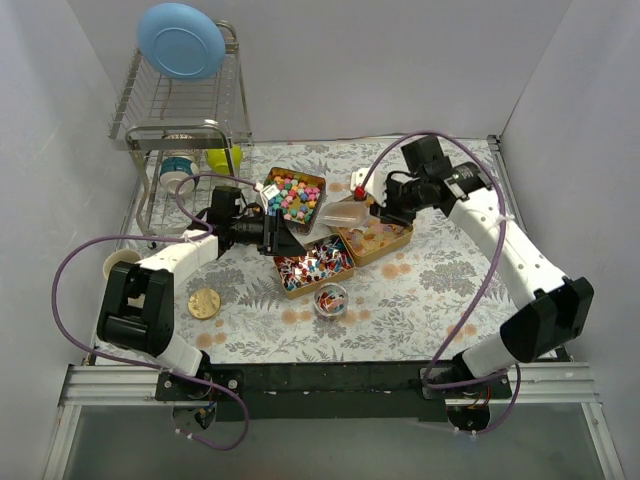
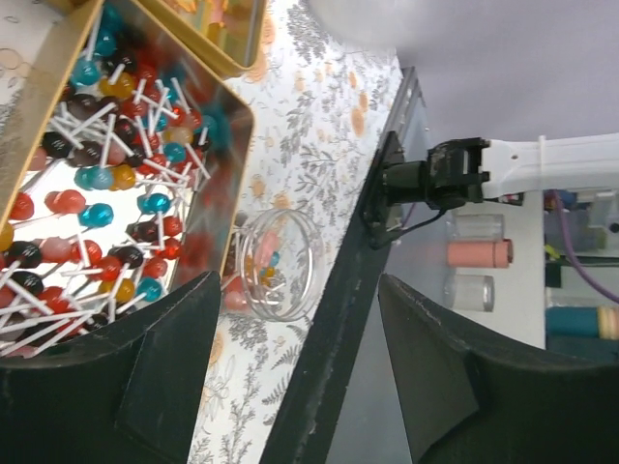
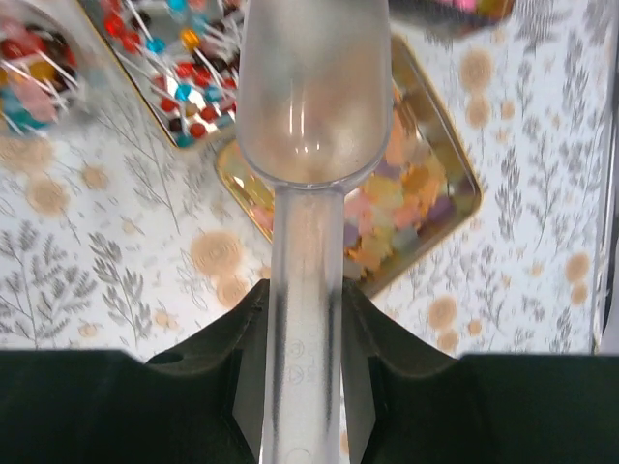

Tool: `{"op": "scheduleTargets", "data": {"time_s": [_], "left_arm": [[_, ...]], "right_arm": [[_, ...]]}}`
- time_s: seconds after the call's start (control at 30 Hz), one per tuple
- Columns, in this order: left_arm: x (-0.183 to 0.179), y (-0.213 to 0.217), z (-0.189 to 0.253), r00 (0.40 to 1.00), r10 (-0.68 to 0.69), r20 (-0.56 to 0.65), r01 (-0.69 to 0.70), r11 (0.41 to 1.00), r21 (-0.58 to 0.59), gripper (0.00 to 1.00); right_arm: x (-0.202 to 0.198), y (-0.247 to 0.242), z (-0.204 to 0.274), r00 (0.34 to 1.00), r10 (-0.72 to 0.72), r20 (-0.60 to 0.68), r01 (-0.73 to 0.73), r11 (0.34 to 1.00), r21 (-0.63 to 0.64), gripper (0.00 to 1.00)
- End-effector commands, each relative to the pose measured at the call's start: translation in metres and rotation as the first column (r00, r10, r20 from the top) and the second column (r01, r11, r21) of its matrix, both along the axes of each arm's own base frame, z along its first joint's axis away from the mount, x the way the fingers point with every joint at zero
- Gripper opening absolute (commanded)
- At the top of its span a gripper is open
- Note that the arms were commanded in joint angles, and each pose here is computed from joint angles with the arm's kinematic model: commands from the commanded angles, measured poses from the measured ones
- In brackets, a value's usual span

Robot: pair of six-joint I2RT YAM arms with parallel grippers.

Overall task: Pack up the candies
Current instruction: Adjust the spatula, then scoop the fake candies from the storage box.

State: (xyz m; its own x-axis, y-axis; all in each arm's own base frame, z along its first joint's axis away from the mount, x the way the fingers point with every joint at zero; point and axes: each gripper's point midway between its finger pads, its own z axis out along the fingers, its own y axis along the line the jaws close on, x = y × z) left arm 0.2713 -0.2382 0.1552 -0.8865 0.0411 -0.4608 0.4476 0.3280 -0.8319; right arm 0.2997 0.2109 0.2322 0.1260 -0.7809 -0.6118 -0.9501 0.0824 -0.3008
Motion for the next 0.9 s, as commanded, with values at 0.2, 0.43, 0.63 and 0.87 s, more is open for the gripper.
{"op": "scheduleTargets", "data": {"time_s": [0.2, 0.43, 0.63, 0.87], "left_arm": [[0.000, 0.018, 0.000, 0.983, 0.038, 0.180, -0.061, 0.991, 0.122, 0.66], [-0.010, 0.024, -0.001, 0.973, 0.039, 0.227, -0.072, 0.987, 0.140, 0.66], [-0.016, 0.032, -0.008, 0.968, 0.048, 0.246, -0.091, 0.982, 0.166, 0.66], [-0.018, 0.040, -0.016, 0.962, 0.067, 0.265, -0.125, 0.970, 0.209, 0.66]], "right_arm": [[0.046, -0.103, -0.034, 0.986, -0.131, -0.100, 0.067, 0.873, -0.484, 0.01], [0.094, -0.120, -0.030, 0.999, -0.053, 0.000, 0.041, 0.773, -0.633, 0.01], [0.109, -0.137, -0.023, 0.992, 0.125, 0.022, -0.064, 0.640, -0.766, 0.01], [0.120, -0.136, -0.024, 0.959, 0.284, 0.017, -0.133, 0.502, -0.855, 0.01]]}}
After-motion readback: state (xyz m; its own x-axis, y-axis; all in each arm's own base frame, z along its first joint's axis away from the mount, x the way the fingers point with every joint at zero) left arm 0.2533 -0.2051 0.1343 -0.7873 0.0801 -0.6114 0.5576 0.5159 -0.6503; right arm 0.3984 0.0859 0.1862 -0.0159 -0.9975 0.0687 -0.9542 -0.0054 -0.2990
